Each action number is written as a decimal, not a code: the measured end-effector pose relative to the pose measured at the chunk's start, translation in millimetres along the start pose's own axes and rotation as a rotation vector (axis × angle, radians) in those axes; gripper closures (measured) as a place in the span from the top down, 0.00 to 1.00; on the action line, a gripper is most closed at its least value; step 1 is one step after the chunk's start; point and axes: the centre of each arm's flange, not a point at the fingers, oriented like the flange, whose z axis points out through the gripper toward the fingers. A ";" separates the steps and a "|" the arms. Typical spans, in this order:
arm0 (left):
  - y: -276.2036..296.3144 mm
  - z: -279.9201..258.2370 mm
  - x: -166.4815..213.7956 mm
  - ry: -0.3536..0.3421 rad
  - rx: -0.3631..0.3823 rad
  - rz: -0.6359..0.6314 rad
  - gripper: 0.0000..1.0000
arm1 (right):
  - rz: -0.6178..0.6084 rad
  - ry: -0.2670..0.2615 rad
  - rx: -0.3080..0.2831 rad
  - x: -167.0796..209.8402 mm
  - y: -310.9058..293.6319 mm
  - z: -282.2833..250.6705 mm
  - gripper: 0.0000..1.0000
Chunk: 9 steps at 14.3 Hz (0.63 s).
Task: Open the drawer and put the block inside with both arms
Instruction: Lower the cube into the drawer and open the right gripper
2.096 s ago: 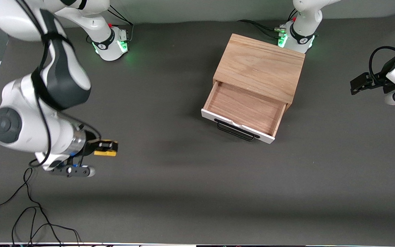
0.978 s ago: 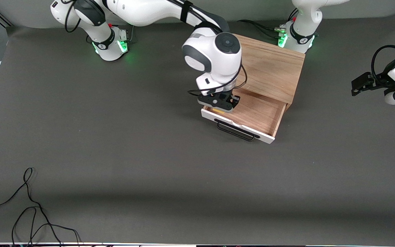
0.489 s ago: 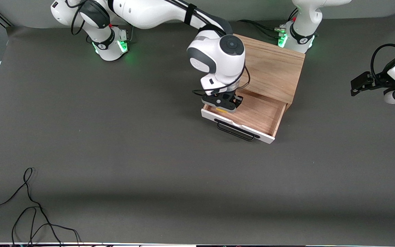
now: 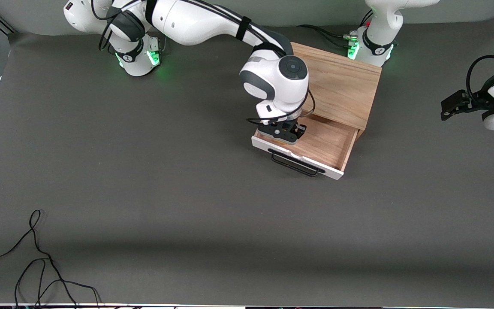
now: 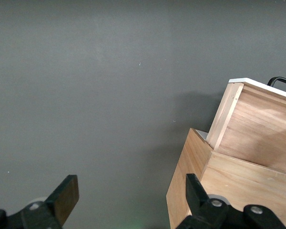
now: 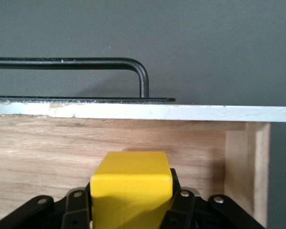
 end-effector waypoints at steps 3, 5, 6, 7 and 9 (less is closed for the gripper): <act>-0.2 -0.3 0.1 0.001 0.000 0.000 1.00 | 0.000 0.000 0.007 0.0 -1.2 2.9 0.55; -0.3 0.0 0.9 0.001 0.000 0.000 1.00 | 0.000 0.001 0.018 0.1 -2.4 1.7 0.55; -0.3 1.1 2.1 -0.001 0.000 0.000 1.00 | 0.000 0.001 0.019 0.1 -2.5 2.1 0.55; -0.3 2.7 4.3 -0.003 -0.001 0.000 1.00 | 0.000 0.000 0.020 -0.1 -2.8 3.6 0.55; -0.4 5.1 12.2 -0.005 -0.001 0.001 1.00 | -0.003 0.000 0.033 -2.3 -4.8 6.7 0.55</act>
